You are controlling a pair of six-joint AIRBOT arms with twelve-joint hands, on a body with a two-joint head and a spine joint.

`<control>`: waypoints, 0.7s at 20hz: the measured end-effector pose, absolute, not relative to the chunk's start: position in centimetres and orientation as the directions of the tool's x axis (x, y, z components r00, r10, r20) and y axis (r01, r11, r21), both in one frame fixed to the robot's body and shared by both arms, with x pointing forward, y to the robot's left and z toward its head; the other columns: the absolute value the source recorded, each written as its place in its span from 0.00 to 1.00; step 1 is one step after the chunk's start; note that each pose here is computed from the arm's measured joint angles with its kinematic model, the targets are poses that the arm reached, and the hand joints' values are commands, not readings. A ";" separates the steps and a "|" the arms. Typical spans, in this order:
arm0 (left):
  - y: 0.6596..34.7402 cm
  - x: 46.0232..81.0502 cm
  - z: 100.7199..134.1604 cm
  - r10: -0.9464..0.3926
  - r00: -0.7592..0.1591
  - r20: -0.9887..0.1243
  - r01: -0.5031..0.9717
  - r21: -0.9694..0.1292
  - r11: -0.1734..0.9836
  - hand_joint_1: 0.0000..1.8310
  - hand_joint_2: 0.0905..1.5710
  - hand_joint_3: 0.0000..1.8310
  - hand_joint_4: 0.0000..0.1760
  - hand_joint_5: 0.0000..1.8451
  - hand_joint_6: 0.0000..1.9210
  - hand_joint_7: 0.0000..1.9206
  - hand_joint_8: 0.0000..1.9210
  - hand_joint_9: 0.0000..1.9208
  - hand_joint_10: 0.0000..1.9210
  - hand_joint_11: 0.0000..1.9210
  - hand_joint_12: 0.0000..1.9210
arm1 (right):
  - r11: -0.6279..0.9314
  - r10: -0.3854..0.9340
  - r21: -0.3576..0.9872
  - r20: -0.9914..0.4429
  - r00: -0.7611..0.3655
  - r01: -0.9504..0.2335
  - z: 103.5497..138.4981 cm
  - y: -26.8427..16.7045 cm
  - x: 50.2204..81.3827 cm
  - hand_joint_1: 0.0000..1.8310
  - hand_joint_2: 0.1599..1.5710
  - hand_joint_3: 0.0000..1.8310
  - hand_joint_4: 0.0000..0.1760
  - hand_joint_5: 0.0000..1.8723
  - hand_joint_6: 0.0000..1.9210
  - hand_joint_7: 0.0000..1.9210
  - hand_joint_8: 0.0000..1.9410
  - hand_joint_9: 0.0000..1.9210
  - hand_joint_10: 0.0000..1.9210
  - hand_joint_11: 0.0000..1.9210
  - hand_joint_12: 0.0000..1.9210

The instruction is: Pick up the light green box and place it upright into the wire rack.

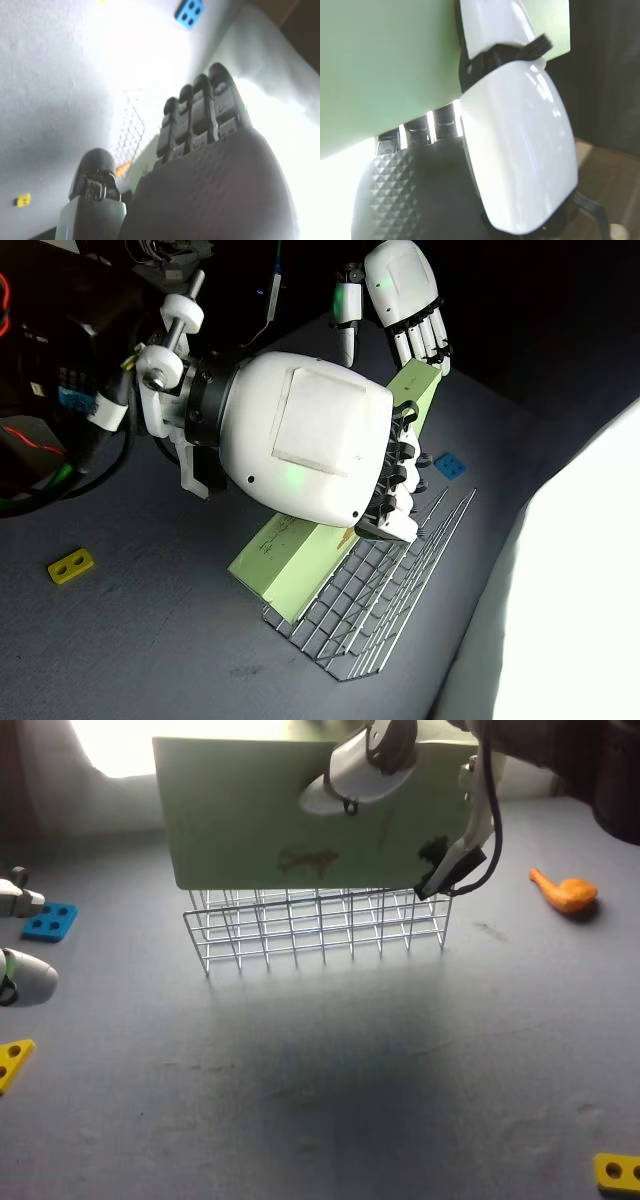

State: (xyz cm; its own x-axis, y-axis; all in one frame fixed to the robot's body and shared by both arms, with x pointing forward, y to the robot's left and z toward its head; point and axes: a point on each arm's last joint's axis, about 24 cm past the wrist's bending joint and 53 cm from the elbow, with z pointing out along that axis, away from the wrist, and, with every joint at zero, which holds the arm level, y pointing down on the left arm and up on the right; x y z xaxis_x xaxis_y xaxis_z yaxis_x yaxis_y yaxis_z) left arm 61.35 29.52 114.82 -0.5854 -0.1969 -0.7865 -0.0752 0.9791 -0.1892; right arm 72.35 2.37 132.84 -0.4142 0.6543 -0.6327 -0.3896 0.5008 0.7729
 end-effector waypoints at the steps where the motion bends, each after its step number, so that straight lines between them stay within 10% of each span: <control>1: 29.5 61.3 114.8 -0.197 -0.586 -0.786 -0.076 -0.189 0.979 0.00 0.81 0.00 0.00 0.05 0.00 0.05 0.00 0.04 0.00 0.00 0.11 | 0.506 0.646 0.767 -0.640 -0.416 -0.395 132.6 2.7 72.2 0.76 0.67 0.00 0.00 0.53 0.39 0.53 0.54 0.47 0.67 0.34 0.78; 14: 29.7 61.3 114.7 -0.204 -0.588 -0.783 -0.083 -0.193 0.978 0.00 0.81 0.00 0.00 0.06 0.00 0.05 0.00 0.04 0.00 0.00 0.13 | 0.540 0.608 0.746 -0.666 -0.432 -0.390 130.2 3.8 72.1 0.76 0.66 0.00 0.00 0.55 0.38 0.54 0.51 0.48 0.64 0.35 0.76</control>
State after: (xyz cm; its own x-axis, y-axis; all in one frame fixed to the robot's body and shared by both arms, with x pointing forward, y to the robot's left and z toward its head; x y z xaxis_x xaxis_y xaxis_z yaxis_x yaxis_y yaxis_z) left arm 61.34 29.68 114.74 -0.5877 -0.2038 -0.7830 -0.0826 0.9778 -0.1925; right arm 72.11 3.80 130.22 -0.4317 0.6083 -0.6660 -0.3900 0.5399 0.7459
